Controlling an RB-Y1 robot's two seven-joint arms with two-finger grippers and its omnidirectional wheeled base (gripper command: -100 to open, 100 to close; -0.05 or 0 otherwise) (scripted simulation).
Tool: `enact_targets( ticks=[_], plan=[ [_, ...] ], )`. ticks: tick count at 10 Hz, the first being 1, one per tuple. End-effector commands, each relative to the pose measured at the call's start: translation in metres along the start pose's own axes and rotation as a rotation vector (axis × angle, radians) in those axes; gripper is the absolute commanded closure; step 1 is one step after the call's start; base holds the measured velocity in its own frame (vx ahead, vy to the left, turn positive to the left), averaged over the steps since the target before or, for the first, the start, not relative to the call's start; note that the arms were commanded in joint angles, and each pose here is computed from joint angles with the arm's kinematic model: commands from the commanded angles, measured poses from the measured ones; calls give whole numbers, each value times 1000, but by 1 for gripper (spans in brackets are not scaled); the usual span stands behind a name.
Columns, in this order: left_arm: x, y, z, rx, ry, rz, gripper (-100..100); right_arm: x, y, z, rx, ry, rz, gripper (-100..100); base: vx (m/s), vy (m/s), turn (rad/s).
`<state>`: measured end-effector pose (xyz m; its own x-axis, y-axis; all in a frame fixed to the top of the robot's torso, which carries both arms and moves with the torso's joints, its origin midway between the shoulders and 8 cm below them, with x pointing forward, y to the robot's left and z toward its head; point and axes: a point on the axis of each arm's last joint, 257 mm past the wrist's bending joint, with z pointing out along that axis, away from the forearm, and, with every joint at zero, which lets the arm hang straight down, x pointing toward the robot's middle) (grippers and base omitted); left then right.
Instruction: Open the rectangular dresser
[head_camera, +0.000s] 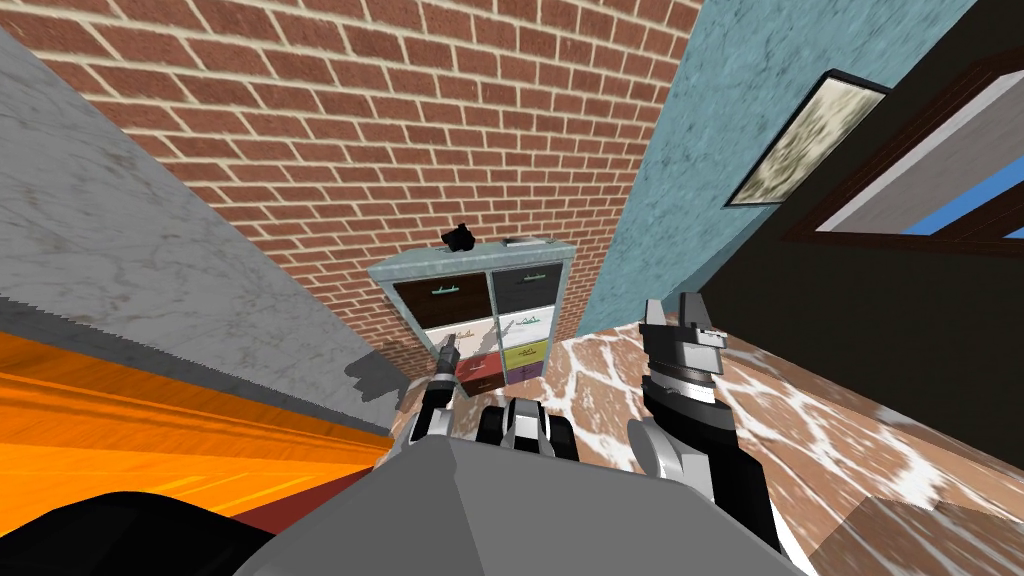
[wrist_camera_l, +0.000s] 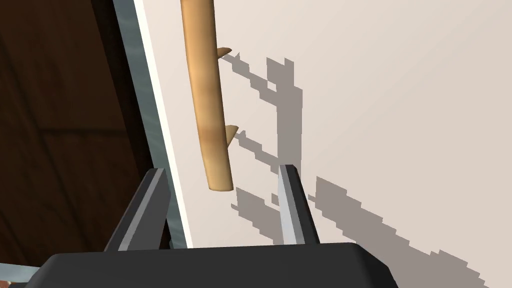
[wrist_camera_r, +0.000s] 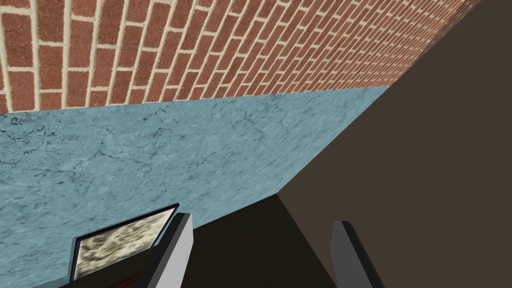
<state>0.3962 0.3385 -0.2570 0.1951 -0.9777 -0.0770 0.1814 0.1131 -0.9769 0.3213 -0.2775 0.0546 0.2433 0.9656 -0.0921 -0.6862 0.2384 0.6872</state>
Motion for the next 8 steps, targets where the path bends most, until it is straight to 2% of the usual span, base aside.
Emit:
enact_targets(
  ticks=[1, 3, 4, 6, 8],
  plan=[
    [-4, -2, 0, 6, 16, 23, -100, 0, 0, 0, 0, 0, 0, 0, -12, -9, 1],
    [-10, -6, 3, 14, 36, 52, -100, 0, 0, 0, 0, 0, 0, 0, -5, -6, -2],
    [0, -3, 1, 6, 16, -6, -100, 0, 0, 0, 0, 0, 0, 0, -30, -63, -22],
    [6, -1, 0, 1, -2, -35, -100, 0, 0, 0, 0, 0, 0, 0, -31, -45, -2],
    [1, -8, 4, 3, 1, -24, -100, 0, 0, 0, 0, 0, 0, 0, 20, -7, -8]
  ],
)
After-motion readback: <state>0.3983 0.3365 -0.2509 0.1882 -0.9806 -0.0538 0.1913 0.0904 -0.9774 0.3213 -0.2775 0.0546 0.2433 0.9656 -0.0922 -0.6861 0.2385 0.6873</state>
